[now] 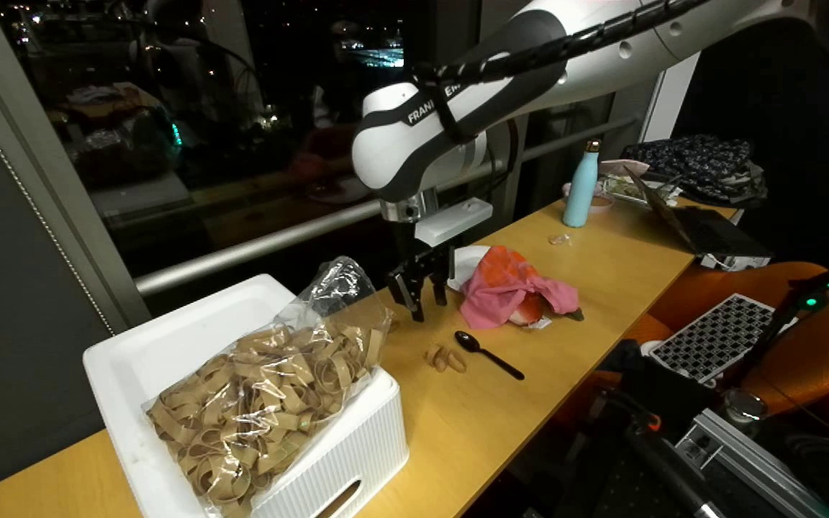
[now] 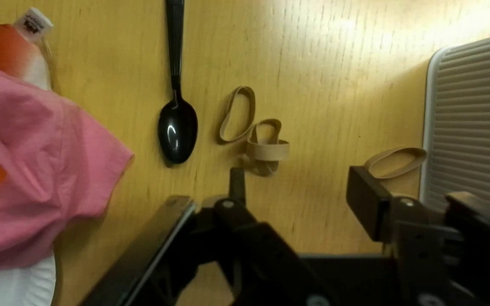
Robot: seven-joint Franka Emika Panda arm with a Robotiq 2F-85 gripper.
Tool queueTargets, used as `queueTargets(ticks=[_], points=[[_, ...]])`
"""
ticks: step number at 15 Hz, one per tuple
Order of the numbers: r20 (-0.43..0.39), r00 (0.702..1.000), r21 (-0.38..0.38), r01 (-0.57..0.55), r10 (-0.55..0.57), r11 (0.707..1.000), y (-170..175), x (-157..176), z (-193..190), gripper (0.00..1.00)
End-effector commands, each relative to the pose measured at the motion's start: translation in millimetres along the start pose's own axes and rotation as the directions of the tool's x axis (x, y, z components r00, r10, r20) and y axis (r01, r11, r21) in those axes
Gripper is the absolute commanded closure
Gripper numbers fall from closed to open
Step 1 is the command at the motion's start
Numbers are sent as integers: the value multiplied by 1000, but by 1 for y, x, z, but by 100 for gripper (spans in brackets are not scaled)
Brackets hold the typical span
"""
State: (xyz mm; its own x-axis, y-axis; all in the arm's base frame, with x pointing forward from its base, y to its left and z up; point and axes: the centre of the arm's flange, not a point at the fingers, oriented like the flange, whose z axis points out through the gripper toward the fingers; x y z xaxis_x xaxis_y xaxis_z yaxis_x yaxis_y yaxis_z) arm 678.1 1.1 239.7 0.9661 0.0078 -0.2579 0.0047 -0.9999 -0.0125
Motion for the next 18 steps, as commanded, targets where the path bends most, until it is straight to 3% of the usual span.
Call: queueTargets(ticks=[1,2,5,6,8,11,13,17,18], points=[[-29,999,14,-14,14,1000,-4,-14,-25,5],[-28,1000,22,-13,13,1000,-7,-20,-32,1],[-27,1000,24,-6,6,1000,-15,-34,-47,0],[-35,999,26,-5,6,1000,-17,-39,-53,25],[-54,999,36,-4,6,999,-22,-48,-64,30],[-99,995,81,4,4,997,-33,-60,-81,54],[-123,992,155,2,17,988,-39,-66,-88,69],[-171,984,276,-1,50,961,-51,-60,-71,99],[-187,981,293,4,54,956,-55,-58,-67,100]])
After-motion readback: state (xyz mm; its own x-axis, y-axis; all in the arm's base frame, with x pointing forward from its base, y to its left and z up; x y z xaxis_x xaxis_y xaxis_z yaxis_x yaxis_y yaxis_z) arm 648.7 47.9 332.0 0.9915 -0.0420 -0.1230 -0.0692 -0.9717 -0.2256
